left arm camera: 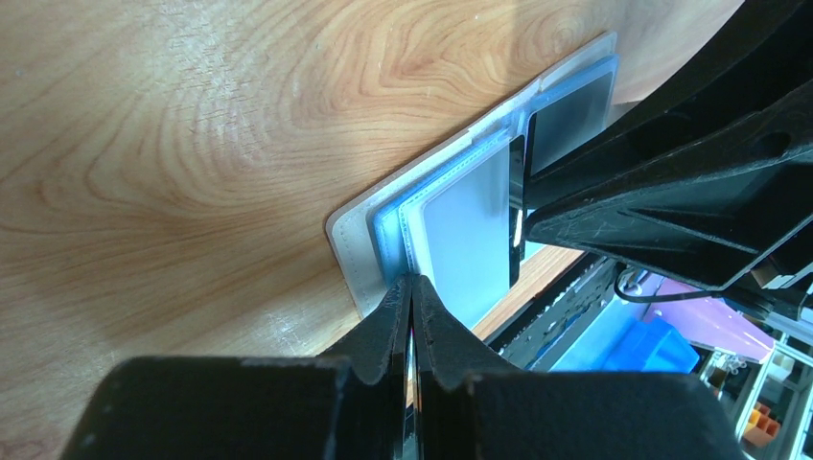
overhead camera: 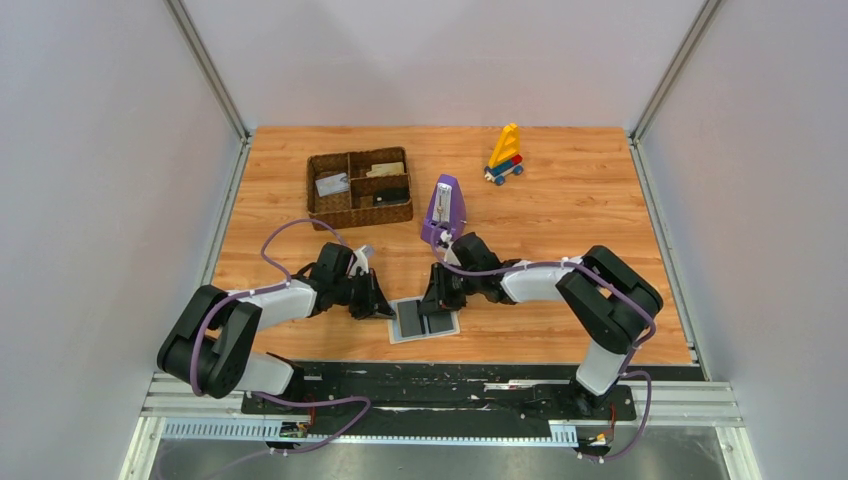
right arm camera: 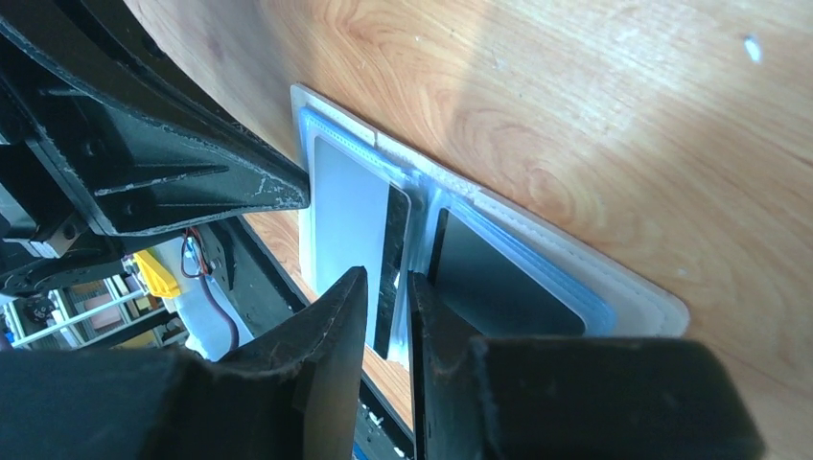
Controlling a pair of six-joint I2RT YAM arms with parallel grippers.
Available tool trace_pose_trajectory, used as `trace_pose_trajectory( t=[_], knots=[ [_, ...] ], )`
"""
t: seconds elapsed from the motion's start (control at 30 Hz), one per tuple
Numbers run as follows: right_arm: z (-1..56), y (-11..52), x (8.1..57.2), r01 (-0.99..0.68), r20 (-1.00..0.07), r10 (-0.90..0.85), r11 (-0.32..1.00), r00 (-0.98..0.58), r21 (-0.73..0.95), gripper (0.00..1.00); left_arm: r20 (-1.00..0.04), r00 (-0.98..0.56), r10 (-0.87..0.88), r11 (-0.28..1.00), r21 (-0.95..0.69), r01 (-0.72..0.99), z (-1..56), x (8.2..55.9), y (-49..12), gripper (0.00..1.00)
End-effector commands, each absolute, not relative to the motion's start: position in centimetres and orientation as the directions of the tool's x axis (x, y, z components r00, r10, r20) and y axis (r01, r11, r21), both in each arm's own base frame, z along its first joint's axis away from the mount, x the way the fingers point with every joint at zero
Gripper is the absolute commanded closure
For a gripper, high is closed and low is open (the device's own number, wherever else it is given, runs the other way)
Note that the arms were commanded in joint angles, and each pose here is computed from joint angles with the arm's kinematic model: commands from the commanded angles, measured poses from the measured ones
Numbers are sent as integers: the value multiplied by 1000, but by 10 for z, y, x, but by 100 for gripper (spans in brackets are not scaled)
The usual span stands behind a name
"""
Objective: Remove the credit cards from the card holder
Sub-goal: Remove the credit card from the card holder.
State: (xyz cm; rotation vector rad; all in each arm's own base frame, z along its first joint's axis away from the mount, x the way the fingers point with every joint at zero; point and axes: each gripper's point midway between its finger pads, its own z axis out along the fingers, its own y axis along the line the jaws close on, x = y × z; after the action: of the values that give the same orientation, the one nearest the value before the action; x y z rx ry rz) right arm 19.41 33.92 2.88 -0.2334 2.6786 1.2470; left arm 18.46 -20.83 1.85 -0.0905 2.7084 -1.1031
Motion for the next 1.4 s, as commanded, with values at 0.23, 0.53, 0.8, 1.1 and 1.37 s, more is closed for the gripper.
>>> trace_pose_trajectory(
  t=[0.23,0.53,0.8,1.1,1.37],
  knots=[
    [18,345,202,-222,-253,-61,705,-965,674,76,-177,-976,-126,793,-609,8,1,178,-191,91],
    [24,349,199,-257,-270,-83,655,-959,710,97,-170,-977,-132,795,-607,-2,-2,176,-189,91],
    [38,329,203,-254,-290,-49,635,-956,730,100,-178,-975,-130,808,-590,0,-2,178,-187,91],
    [53,319,202,-272,-309,-49,619,-950,737,100,-187,-976,-115,808,-589,18,2,182,-188,91],
    [87,302,216,-371,-455,-57,672,-889,641,100,-265,-958,-109,785,-615,80,50,201,-198,82]
  ],
)
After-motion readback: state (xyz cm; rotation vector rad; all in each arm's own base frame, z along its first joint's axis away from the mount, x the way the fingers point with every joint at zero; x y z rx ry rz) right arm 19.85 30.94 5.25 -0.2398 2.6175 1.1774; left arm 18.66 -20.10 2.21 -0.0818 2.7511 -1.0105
